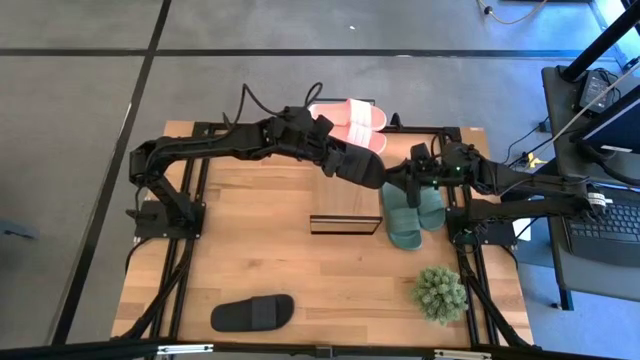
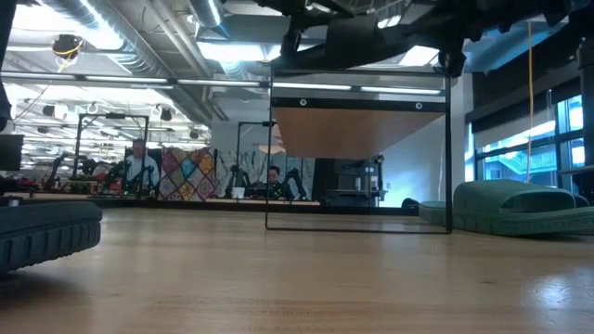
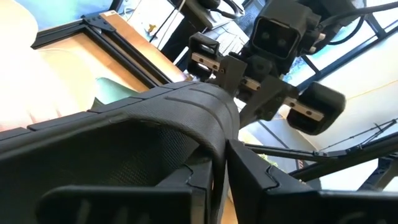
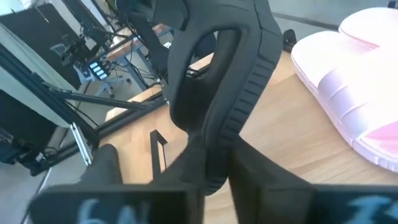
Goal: Pick and place slides into the shelf
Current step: Put the top black slide on the shelf
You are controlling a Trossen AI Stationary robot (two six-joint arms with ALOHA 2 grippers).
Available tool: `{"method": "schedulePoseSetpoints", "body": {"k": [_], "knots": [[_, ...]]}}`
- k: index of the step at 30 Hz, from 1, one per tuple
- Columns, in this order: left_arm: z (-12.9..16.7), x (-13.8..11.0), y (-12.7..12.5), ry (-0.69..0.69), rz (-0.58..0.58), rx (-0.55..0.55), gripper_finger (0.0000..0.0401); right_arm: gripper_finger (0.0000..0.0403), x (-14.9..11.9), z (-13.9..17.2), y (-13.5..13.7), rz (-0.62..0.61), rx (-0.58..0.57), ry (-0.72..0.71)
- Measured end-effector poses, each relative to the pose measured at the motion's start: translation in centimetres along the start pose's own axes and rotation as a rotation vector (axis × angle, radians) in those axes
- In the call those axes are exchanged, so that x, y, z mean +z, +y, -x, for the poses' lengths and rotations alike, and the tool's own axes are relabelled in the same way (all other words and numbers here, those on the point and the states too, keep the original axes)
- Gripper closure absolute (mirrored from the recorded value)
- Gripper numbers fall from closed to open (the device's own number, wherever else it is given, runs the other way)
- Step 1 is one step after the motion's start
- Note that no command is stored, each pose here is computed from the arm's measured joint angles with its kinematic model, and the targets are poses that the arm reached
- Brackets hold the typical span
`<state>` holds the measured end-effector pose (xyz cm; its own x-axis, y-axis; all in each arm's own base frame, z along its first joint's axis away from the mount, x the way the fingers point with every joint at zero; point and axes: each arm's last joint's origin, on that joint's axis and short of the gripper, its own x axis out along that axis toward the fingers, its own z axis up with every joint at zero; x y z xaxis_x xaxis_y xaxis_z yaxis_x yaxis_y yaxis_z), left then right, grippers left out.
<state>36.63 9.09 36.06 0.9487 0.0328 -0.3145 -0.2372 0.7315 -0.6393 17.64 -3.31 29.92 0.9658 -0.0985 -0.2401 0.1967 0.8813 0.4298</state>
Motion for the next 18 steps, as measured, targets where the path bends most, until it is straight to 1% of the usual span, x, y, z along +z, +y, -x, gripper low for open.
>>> {"method": "schedulePoseSetpoints", "body": {"k": [3, 6, 12, 15, 18], "knots": [[-0.02, -0.04, -0.08, -0.001, -0.001, -0.002, 0.0356, 0.0364, -0.03, 0.00, -0.01, 0.027, 0.000, 0.004], [-0.06, -0.16, -0.24, 0.001, -0.004, -0.004, 0.0352, 0.0364, -0.10, 0.00, 0.00, 0.025, 0.006, 0.012], [-0.12, -0.30, -0.38, 0.012, -0.096, -0.018, 0.0348, 0.0364, -0.22, 0.01, -0.05, 0.026, 0.001, 0.026], [-0.15, -0.41, -0.57, 0.015, -0.108, -0.028, 0.0331, 0.0364, -0.24, 0.02, -0.06, 0.026, 0.000, 0.028], [-0.15, -0.45, -0.71, 0.032, -0.129, -0.061, 0.0298, 0.0364, -0.22, 0.20, -0.02, 0.031, 0.005, 0.026]]}}
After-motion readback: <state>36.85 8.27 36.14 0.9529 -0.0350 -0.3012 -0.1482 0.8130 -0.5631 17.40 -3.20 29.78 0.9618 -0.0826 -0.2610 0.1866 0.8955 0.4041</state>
